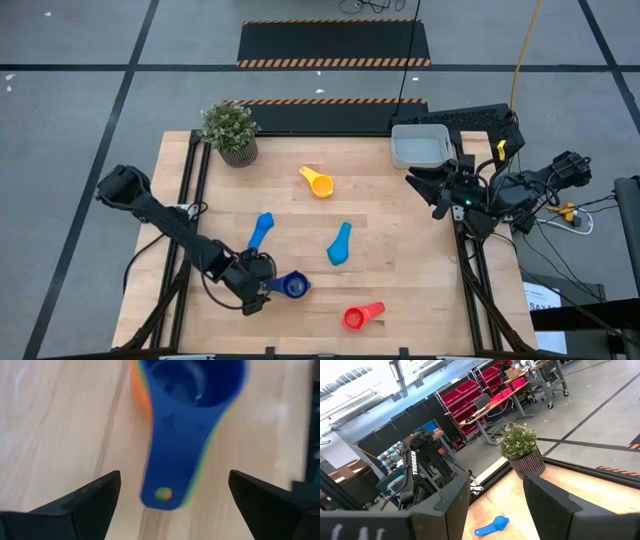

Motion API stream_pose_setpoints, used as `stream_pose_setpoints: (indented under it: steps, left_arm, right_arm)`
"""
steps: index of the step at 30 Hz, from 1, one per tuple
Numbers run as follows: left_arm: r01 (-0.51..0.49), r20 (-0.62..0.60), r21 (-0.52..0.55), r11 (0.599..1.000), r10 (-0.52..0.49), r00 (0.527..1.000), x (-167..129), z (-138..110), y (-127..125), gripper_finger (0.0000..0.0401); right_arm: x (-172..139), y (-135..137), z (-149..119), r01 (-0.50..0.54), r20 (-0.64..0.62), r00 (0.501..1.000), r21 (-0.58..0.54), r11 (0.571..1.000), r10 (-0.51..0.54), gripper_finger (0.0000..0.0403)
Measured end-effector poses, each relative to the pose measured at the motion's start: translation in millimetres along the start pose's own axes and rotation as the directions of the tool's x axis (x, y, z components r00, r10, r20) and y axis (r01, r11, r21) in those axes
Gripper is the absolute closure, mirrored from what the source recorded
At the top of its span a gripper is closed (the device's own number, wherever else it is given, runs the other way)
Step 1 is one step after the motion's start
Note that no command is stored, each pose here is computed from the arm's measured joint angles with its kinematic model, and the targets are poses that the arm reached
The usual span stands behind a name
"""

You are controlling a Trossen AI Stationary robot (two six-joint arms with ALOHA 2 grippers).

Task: Nest measuring cups in basket
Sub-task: Adjust the stacked measuring cup on the table

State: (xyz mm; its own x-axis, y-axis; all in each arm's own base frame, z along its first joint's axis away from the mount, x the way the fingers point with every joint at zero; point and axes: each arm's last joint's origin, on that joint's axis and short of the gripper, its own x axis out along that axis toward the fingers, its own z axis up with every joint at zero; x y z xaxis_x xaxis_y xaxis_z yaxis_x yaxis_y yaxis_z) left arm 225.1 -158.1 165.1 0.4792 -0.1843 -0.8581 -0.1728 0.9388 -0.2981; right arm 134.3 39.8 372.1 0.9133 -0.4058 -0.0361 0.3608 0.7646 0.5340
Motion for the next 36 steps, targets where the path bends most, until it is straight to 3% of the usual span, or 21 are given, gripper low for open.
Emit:
stream_pose_setpoints:
  steps: [13, 29, 32, 36]
  left_arm:
    - [-0.049, -0.058, -0.067, 0.997, 0.045, 0.997, 29.3, -6.4, 2.2, 0.0075]
    - [-0.001, -0.039, -0.131, 0.991, -0.004, 0.999, 29.7, -3.7, -1.7, 0.0267]
    - [0.009, -0.030, -0.133, 0.991, -0.013, 0.999, 29.7, -2.9, -2.5, 0.0286]
    - [0.013, -0.025, -0.142, 0.990, -0.016, 1.000, 29.7, -2.5, -2.9, 0.0281]
  right_arm:
    - [0.0, -0.2, -0.2, 0.002, -0.002, 1.000, -0.003, 1.000, -0.002, 0.0222]
    - [2.0, -2.4, 0.6, 0.024, 0.007, 1.000, -0.031, 0.999, -0.024, 0.0222]
    - [2.6, -3.0, 1.0, 0.028, 0.010, 1.000, -0.030, 0.999, -0.028, 0.0222]
    - [2.6, -3.0, 1.0, 0.028, 0.010, 1.000, -0.030, 0.999, -0.028, 0.0222]
